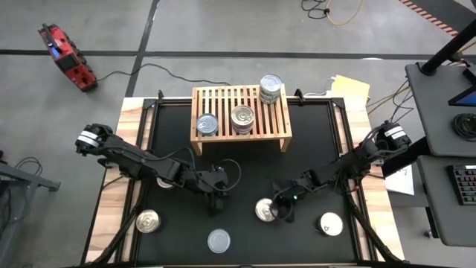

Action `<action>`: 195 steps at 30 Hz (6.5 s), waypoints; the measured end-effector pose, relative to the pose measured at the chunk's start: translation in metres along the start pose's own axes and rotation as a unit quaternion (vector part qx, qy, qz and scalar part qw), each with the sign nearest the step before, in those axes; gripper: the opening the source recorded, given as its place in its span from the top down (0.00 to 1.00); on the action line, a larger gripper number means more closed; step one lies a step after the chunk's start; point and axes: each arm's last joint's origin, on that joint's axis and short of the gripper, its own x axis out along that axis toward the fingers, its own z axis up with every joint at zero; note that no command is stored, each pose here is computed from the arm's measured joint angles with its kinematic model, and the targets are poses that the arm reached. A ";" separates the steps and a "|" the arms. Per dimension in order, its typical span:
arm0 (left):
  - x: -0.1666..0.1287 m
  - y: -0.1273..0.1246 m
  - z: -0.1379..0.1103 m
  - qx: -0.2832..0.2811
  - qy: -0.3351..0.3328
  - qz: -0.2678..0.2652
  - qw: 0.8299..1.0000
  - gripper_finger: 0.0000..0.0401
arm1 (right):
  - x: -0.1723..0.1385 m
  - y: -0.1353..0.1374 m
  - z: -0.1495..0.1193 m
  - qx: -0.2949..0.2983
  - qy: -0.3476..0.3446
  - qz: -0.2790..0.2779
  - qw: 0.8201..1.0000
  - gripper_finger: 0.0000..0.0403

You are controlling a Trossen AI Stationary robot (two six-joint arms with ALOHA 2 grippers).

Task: Stack canned seafood by type on shelf
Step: Put the blue pink tuna can on the shelf

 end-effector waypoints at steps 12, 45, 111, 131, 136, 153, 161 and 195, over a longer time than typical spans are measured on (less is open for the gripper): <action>0.012 -0.002 0.002 0.014 -0.031 -0.003 0.999 1.00 | -0.019 -0.007 0.046 0.064 -0.065 0.000 0.996 0.97; 0.041 0.012 0.011 0.081 -0.085 0.006 0.993 1.00 | -0.075 -0.034 0.009 -0.044 0.053 -0.343 0.937 0.97; 0.077 0.040 0.003 0.245 -0.044 -0.013 0.969 1.00 | -0.035 -0.021 0.029 0.454 -0.062 -0.053 0.887 0.94; 0.093 0.045 -0.006 0.210 -0.045 0.009 0.977 1.00 | -0.033 -0.024 0.029 0.398 -0.085 -0.080 0.910 0.37; 0.093 0.045 -0.006 0.201 -0.042 0.009 0.979 1.00 | -0.020 -0.025 0.029 0.388 -0.084 -0.078 0.914 0.36; 0.099 0.039 -0.018 0.165 -0.024 0.002 0.986 1.00 | 0.008 -0.031 0.026 0.409 -0.079 -0.060 0.907 0.31; 0.099 0.039 -0.021 0.143 -0.022 0.001 0.990 1.00 | 0.007 -0.031 0.026 0.405 -0.075 -0.057 0.910 0.25; 0.097 0.045 -0.036 0.098 -0.054 -0.009 0.994 1.00 | 0.005 -0.025 0.036 0.309 -0.108 -0.022 0.945 0.55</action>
